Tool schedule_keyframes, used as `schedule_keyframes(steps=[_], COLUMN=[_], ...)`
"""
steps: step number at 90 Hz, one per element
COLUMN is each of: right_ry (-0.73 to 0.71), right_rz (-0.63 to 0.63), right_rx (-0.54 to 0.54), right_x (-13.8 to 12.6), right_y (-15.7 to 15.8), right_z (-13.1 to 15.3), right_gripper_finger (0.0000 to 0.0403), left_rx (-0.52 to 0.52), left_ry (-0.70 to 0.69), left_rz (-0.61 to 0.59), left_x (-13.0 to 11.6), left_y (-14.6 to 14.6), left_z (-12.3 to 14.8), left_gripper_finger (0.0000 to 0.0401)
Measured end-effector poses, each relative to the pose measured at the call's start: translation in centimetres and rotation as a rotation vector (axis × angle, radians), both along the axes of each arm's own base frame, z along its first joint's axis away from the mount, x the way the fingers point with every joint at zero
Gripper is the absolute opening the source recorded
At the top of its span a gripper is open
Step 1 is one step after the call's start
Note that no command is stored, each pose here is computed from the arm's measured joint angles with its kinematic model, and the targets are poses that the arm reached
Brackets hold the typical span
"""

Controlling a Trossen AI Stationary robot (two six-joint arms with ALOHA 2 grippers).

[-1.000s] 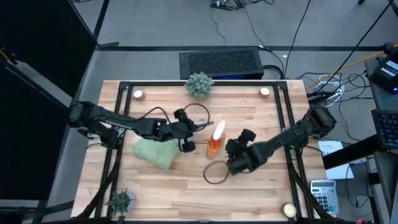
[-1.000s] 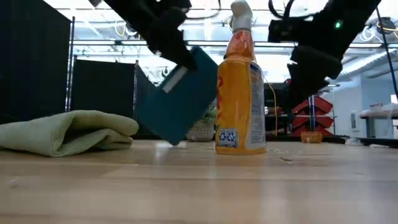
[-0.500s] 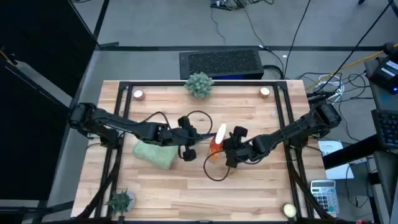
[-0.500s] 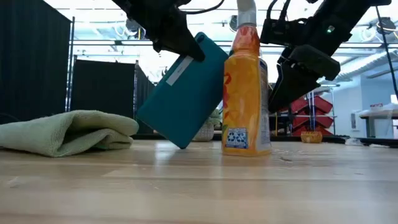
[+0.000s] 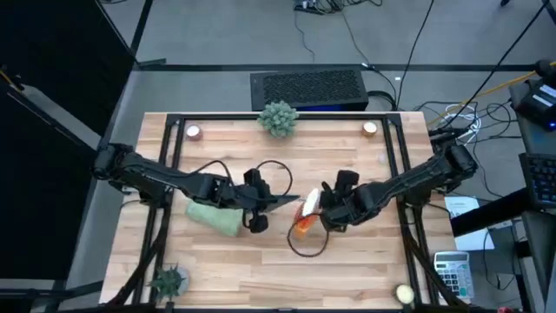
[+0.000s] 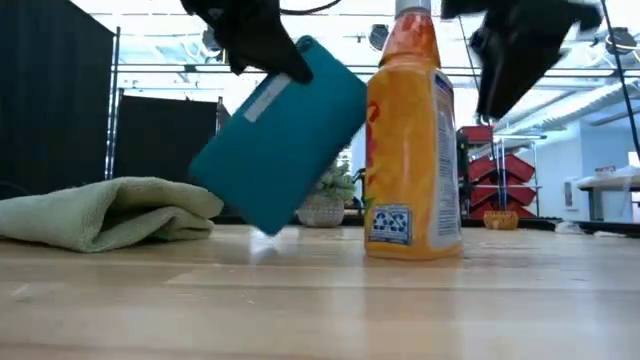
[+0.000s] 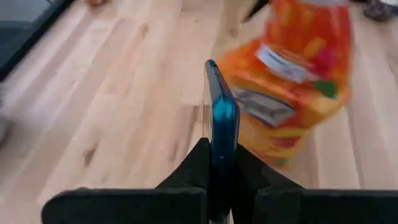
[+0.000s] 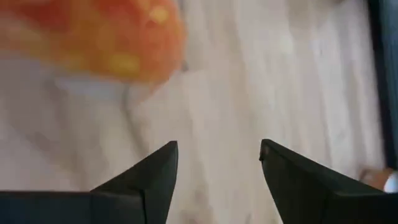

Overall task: Apply microfiber cloth
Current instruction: Spray the back of the blue tablet using the orange spray bottle

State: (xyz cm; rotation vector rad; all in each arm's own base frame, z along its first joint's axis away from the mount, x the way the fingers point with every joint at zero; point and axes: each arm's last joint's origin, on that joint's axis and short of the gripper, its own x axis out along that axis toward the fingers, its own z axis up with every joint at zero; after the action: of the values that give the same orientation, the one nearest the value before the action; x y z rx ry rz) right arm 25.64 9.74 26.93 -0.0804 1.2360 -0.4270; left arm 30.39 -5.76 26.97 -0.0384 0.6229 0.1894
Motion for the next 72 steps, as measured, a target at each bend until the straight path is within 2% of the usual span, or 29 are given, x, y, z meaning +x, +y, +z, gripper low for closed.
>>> schedule_keyframes(steps=[15, 26, 36, 52, 60, 72], right_ry=[-0.172, -0.373, -0.584, -0.898, -0.945, -0.953], right_rz=[-0.052, -0.109, -0.132, -0.164, -0.185, -0.187], right_rx=[0.085, -0.025, -0.108, -0.135, -0.131, -0.125], right_x=[-2.3, -3.9, -5.1, -5.7, -5.2, -4.8], right_y=[2.8, 4.3, 6.0, 7.5, 7.2, 7.3], right_z=[2.3, 2.5, 0.7, -3.5, -4.4, -3.7], right_gripper_finger=[0.0237, 0.0265, 0.0284, 0.0290, 0.0290, 0.0290], left_rx=[0.008, 0.023, 0.043, 0.065, 0.051, 0.047], left_ry=[-0.068, -0.078, -0.072, -0.093, -0.096, -0.093], left_rz=[0.023, 0.006, -0.005, -0.007, -0.035, -0.028], left_x=[-1.0, -0.9, -0.9, -0.6, -0.4, -0.4], left_y=[0.3, 0.3, 0.3, 1.0, 1.3, 1.7], left_z=[1.8, 1.9, 1.9, 2.0, 2.1, 2.1], left_gripper_finger=[0.0004, 0.0004, 0.0004, 0.0004, 0.0004, 0.0004])
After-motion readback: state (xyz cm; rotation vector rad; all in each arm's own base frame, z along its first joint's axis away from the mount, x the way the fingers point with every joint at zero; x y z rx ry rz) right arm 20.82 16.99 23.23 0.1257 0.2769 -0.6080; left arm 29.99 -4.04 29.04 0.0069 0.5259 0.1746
